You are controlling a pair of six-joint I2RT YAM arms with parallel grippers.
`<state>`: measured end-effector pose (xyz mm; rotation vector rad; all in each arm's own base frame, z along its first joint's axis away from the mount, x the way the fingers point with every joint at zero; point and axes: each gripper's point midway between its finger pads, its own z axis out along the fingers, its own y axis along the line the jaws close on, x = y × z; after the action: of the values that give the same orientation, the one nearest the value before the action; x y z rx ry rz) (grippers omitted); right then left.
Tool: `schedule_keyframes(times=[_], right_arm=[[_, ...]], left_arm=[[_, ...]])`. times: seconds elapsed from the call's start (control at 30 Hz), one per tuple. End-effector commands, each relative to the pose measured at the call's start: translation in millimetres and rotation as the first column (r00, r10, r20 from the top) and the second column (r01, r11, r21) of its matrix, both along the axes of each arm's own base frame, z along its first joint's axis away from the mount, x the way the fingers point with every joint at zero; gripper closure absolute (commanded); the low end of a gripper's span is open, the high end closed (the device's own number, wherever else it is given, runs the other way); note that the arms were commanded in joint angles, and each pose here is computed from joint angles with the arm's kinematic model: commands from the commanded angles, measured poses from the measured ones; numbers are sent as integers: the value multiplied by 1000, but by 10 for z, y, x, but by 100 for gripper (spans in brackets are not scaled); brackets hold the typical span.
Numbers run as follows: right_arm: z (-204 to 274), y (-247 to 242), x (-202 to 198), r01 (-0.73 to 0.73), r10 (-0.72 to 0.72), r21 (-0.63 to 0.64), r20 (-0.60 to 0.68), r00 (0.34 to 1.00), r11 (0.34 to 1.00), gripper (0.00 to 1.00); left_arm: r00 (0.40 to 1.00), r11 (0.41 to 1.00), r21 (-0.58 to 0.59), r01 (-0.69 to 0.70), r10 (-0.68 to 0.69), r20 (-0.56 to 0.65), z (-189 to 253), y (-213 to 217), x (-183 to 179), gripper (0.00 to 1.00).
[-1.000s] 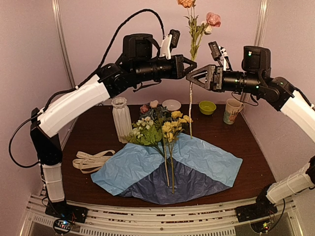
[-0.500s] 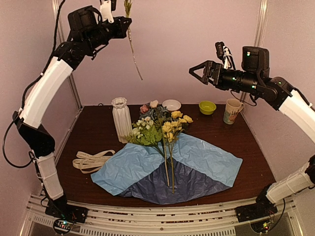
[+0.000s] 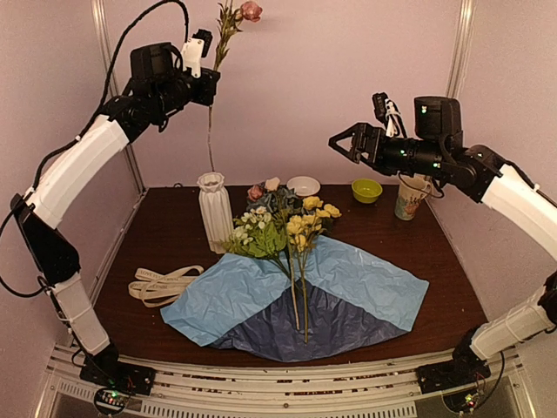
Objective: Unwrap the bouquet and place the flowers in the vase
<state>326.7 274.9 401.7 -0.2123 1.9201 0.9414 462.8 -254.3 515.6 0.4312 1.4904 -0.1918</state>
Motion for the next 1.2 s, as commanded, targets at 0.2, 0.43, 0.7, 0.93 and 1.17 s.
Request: schedule_keyframes(times=[0.2,0.43,0.7,0.93,1.17], right_arm=[[-111,-119,-117,29,-27,36,-40,999,999,9],[-190,-170,-155,40,-39,12,-61,997,999,10],[-277,-222,-194,57,-56,5,-77,995,998,10],[-290,-225,-180,62,-62,4,-76,995,998,10],[-295,-179,-146,53,-52,8,-74,996,999,10]], left_arm=[[996,998,-67,-13,19,92,-129,240,6,100],[998,996,-88,-10,16,67,-558,244,2,100],[999,992,-125,-32,31,-15,-1105,294,-25,95],[999,992,-119,-31,26,-44,-1208,293,-38,41],[992,986,-134,-101,90,-86,-1065,439,-74,2]])
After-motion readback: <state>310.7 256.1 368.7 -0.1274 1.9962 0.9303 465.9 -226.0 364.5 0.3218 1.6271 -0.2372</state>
